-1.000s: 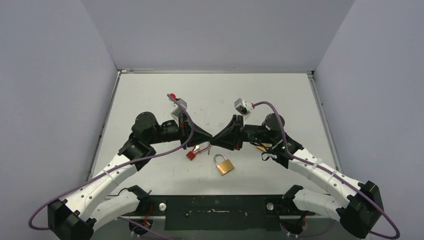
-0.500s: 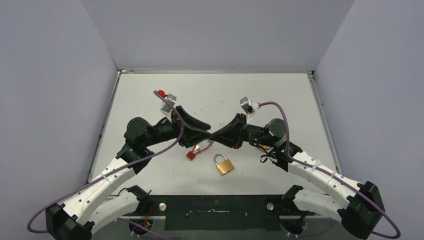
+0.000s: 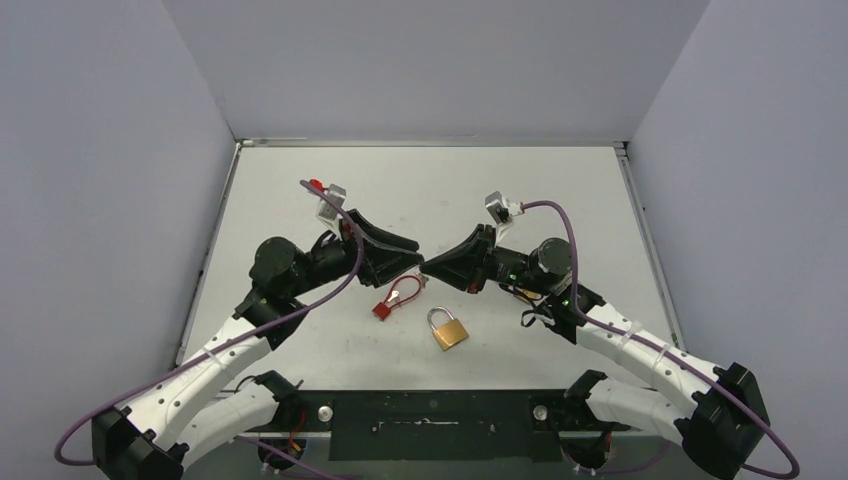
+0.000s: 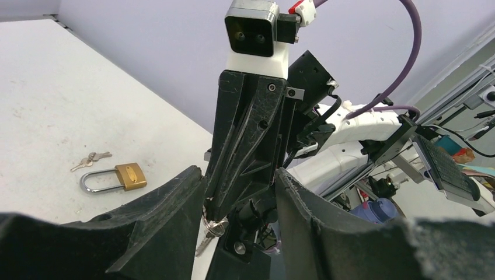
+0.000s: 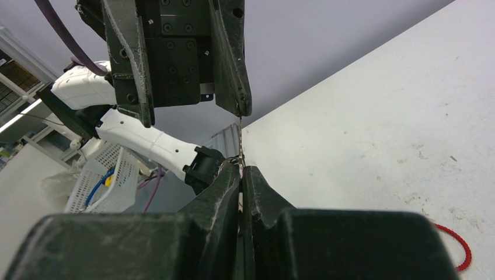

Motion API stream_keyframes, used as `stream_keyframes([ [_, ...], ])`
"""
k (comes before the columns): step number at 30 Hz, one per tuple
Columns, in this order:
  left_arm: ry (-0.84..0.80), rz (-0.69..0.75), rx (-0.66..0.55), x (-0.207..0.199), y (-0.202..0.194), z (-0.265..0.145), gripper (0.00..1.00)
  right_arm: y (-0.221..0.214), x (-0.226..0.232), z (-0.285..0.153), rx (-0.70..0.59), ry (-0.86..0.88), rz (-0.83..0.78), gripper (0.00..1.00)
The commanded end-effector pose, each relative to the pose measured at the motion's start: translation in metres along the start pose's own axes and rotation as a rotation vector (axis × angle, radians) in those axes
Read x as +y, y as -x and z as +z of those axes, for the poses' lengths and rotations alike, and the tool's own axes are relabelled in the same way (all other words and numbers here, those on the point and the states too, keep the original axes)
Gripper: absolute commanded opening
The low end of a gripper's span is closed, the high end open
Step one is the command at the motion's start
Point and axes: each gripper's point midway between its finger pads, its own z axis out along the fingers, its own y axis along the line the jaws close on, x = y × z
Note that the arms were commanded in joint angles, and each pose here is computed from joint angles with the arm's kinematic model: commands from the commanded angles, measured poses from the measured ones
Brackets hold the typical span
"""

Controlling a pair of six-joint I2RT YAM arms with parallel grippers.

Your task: Unlock with the key

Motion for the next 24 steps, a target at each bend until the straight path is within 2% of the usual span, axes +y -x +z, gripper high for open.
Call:
stream_keyframes([
  [1,0.021,0.014,-0.029,0.002,0.009,0.004,0.46,0.021,0.016,-0.002,-0.068,0.05,-0.059,0.0],
  [7,0.045,0.011,0.006,0.01,0.0,0.004,0.4,0.022,0.018,-0.002,-0.073,0.053,-0.064,0.0],
  [13,0.108,0.014,-0.035,0.02,0.003,-0.002,0.6,0.018,0.018,-0.004,-0.062,0.061,-0.064,0.0],
  [17,0.115,0.007,-0.044,0.021,0.004,-0.001,0.65,0.013,0.019,-0.007,-0.057,0.067,-0.056,0.0],
  [19,0.086,0.001,-0.051,0.017,0.004,0.0,0.62,0.012,0.017,-0.008,-0.053,0.056,-0.049,0.0],
  [24,0.048,-0.015,-0.022,0.013,-0.003,0.001,0.4,0.016,0.016,-0.006,-0.063,0.052,-0.048,0.0],
])
